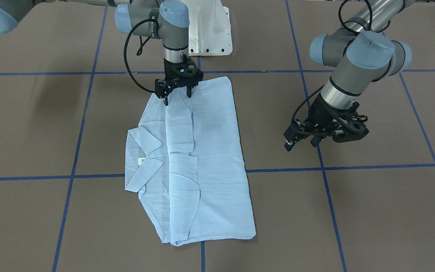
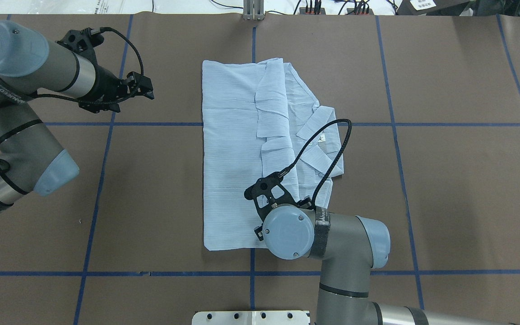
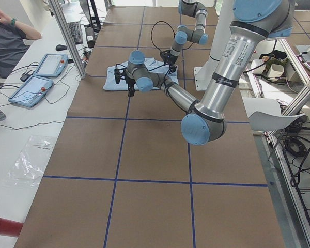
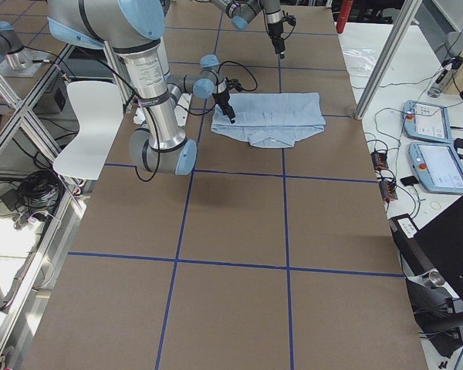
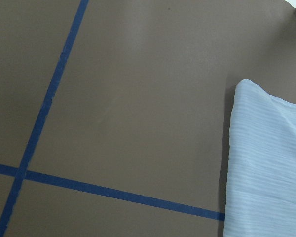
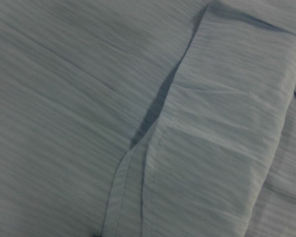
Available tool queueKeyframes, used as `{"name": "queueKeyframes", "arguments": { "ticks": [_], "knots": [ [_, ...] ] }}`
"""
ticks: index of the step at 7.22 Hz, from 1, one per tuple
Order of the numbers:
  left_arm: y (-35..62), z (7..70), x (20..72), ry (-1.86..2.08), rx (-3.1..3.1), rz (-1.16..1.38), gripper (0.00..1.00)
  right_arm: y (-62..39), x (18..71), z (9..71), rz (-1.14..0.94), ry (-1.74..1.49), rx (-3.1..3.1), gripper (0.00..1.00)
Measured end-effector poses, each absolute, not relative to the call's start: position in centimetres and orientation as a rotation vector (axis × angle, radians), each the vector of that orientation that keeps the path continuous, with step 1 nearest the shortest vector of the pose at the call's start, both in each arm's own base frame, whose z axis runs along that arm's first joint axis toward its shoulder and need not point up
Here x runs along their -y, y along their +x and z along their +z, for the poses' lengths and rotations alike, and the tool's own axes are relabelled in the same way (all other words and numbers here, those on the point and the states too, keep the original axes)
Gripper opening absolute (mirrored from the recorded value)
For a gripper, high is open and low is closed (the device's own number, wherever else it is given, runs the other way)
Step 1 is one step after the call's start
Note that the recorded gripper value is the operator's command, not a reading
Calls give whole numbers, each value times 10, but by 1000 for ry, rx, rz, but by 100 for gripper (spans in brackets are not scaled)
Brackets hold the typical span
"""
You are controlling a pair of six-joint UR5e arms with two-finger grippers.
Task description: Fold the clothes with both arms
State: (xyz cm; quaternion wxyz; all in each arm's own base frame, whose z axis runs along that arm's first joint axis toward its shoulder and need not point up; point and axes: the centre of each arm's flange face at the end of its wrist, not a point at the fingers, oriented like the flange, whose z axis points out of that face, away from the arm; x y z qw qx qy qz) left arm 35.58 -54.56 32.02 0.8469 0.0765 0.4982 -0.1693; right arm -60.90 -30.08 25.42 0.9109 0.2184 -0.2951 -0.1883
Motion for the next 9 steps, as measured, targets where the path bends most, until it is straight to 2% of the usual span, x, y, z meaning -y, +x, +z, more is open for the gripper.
{"name": "queueKeyframes", "arguments": {
  "ticks": [6,9],
  "knots": [
    [360,318,546,157,-1054,-355,100,-613,299,259,-396,440,601,100],
    [373,320,543,141,-1051,-347,100,-601,316,264,-397,445,574,100]
  ]
}}
